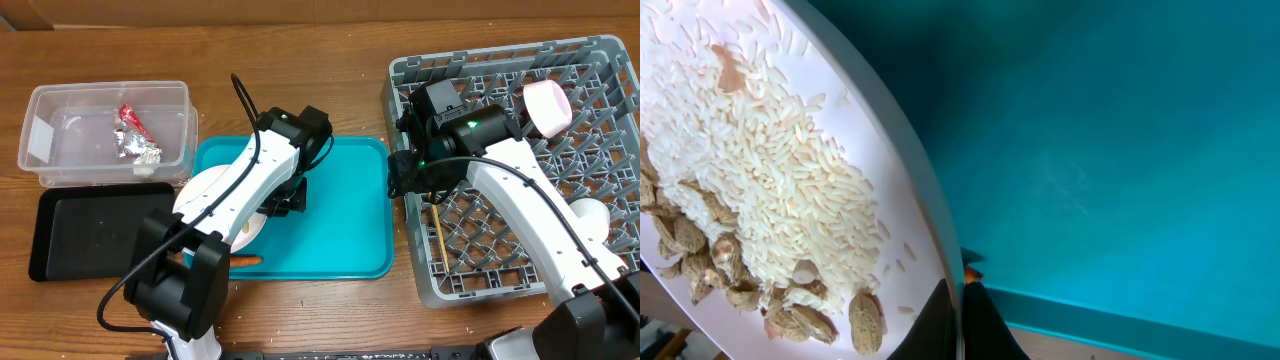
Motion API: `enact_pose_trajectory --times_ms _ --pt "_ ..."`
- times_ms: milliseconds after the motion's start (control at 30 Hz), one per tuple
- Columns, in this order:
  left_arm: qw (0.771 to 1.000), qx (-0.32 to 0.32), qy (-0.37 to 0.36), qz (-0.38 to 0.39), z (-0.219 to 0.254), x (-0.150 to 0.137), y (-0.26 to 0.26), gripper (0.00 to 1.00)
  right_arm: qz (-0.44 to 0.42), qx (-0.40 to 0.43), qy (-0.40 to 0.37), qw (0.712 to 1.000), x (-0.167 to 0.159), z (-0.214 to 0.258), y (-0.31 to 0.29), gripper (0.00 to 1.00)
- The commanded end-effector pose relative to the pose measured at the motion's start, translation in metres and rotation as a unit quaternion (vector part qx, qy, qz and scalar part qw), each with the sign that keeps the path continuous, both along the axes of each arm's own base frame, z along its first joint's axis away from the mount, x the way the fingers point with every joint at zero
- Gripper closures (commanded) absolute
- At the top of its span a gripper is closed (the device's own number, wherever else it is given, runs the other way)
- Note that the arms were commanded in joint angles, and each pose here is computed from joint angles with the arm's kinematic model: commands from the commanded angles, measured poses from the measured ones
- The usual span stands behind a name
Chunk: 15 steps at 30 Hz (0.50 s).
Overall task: Sort waste into correct bins and load items into the dishwasher
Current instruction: 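Carry the plate left and tilt it to dump food onto the black tray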
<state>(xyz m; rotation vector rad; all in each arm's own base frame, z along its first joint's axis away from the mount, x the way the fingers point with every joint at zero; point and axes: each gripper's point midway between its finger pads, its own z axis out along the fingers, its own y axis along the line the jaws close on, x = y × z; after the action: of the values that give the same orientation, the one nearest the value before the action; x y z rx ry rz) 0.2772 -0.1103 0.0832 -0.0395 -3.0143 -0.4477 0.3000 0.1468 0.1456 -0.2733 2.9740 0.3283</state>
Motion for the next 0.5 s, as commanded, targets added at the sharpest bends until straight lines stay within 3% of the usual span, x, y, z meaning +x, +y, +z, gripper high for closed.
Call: enact_pose_trajectory --times_ms 0,333,467 --pt "0.999 -0.006 -0.036 0.022 0.021 0.009 0.008 0.96 -0.002 -0.002 -0.003 1.000 0.001 0.000 -0.002 0.43" --pt "0.992 -0.102 -0.055 0.046 0.056 0.013 0.036 0.96 -0.002 -0.003 -0.001 1.000 0.000 0.000 -0.002 0.43" --pt "0.989 -0.114 -0.060 0.075 0.060 0.018 0.062 0.96 -0.002 -0.003 -0.001 1.000 -0.001 0.000 -0.002 0.43"
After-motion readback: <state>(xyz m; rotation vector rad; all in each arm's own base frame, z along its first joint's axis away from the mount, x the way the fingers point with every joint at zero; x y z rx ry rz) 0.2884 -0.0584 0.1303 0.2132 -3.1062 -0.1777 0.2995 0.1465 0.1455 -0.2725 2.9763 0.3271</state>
